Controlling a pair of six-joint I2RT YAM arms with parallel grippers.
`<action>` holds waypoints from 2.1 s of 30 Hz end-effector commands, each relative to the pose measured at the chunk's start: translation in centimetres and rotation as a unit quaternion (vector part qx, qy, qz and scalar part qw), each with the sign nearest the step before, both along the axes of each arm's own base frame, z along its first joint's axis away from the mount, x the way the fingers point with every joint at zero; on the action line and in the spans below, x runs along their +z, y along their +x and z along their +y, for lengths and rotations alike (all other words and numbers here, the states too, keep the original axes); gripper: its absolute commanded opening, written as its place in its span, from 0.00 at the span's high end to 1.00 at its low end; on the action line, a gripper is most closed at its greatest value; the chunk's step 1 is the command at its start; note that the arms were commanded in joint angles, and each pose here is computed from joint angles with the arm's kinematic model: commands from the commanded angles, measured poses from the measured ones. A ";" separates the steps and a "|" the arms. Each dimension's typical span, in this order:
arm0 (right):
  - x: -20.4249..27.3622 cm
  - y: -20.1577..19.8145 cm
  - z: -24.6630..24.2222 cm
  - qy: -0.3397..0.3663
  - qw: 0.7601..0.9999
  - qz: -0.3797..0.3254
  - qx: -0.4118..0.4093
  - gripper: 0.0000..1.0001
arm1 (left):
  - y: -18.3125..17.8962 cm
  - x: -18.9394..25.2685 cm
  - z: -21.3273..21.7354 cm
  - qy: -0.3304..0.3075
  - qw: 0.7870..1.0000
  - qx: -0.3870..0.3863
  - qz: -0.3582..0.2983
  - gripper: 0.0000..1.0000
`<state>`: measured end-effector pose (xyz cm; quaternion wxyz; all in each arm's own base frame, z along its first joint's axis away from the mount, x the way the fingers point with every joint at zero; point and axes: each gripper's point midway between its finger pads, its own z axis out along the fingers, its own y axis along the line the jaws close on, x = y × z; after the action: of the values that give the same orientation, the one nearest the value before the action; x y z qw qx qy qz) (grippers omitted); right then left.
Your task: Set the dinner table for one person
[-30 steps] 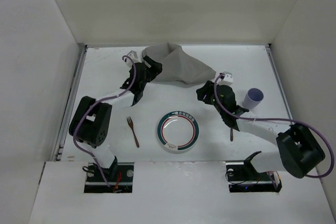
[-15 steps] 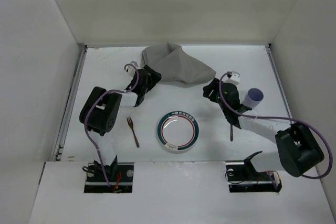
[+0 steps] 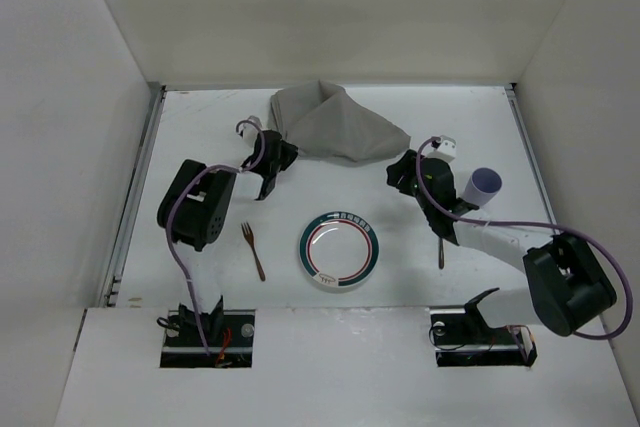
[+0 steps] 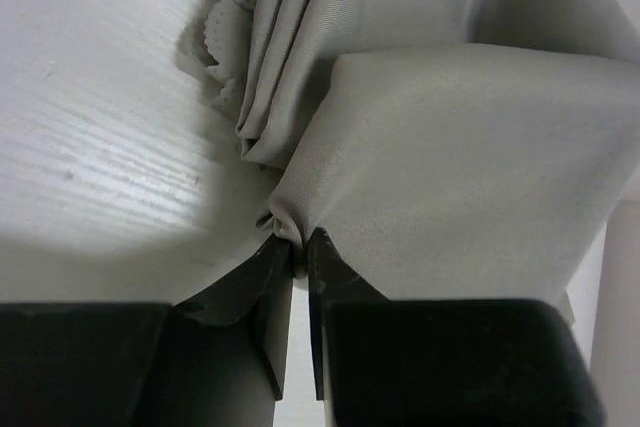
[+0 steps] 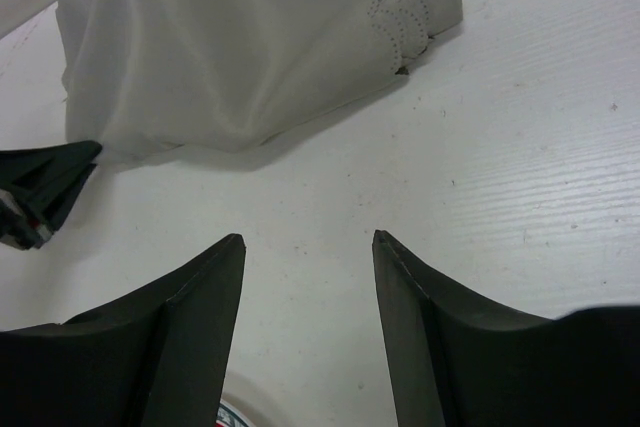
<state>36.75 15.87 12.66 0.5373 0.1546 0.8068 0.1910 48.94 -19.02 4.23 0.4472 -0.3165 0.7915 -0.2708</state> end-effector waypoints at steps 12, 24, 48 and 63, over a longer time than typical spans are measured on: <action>1.4 0.6 4.0 0.004 0.998 -0.012 0.055 0.29 | -10.8 26.0 -9.2 0.056 0.952 -0.137 -0.269 0.93; 0.5 0.3 3.2 -0.006 0.999 0.015 0.033 0.25 | -6.5 20.9 -19.7 0.043 0.945 -0.248 -0.207 0.58; 2.6 -2.3 8.9 -0.030 0.992 0.008 0.119 0.25 | -10.8 10.2 6.6 -0.056 0.990 0.064 -0.112 0.22; 2.5 -4.8 14.8 -0.039 0.980 0.017 0.192 0.21 | -6.3 4.2 13.0 -0.108 0.981 0.162 -0.013 0.30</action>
<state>31.46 29.26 13.24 0.4663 -0.0125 0.8502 0.2439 40.09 -5.41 5.98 0.4557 -0.4761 0.7151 -0.2329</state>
